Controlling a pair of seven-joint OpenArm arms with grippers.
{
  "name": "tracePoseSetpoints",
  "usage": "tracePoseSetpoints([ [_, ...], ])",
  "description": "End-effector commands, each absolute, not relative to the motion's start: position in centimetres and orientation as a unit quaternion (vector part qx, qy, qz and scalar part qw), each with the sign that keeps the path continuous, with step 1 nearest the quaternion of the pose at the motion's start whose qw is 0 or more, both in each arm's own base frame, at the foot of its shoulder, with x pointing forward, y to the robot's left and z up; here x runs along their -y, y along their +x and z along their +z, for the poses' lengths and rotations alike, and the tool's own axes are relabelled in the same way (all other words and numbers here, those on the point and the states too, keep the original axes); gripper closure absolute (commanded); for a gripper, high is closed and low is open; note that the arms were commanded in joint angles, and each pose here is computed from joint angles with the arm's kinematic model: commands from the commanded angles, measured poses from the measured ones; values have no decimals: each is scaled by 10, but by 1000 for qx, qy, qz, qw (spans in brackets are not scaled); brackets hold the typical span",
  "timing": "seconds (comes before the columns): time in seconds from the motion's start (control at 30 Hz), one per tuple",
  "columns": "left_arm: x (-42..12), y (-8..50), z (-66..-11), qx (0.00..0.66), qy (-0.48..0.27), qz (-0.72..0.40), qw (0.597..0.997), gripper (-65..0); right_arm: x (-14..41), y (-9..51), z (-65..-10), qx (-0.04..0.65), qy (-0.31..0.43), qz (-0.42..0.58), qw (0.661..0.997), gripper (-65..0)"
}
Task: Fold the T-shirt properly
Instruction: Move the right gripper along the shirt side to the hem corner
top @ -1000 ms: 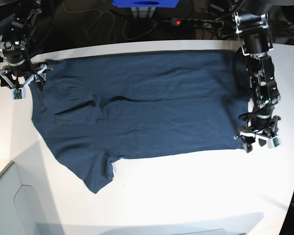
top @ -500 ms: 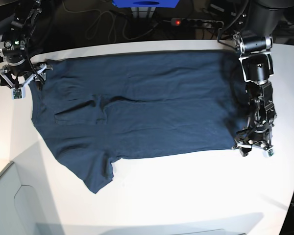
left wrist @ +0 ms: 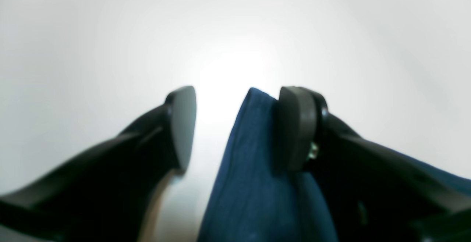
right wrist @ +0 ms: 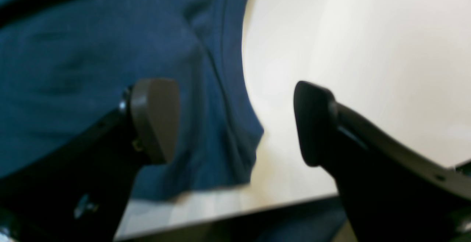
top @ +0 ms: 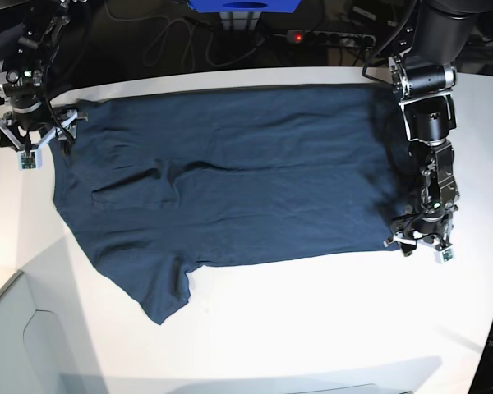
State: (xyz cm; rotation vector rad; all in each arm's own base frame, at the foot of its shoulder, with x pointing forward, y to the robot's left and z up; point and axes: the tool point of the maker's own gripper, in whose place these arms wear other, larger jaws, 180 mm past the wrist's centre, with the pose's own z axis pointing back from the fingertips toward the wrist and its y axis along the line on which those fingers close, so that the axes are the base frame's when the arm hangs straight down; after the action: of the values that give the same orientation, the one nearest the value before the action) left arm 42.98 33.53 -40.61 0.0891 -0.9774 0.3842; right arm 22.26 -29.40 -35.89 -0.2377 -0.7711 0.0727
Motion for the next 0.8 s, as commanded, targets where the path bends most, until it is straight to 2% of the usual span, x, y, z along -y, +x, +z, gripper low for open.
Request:
tracePoseSetpoints([
  [0.0, -342, 443, -386, 489, 46, 180, 852, -305, 298, 230, -345, 397, -125, 40, 908, -465],
  [0.13, -342, 443, -385, 489, 45, 181, 852, -185, 300, 245, -334, 416, -129, 37, 899, -465],
  [0.4, -342, 443, -386, 489, 46, 180, 852, -158, 310, 277, -305, 455, -143, 43, 878, -466],
  [0.6, -342, 443, -386, 489, 46, 180, 852, 0, 309, 313, -301, 466, -129, 49, 874, -465],
  [0.77, -343, 442, -387, 488, 47, 180, 853, 0, 292, 344, -310, 459, -98, 54, 882, -464],
])
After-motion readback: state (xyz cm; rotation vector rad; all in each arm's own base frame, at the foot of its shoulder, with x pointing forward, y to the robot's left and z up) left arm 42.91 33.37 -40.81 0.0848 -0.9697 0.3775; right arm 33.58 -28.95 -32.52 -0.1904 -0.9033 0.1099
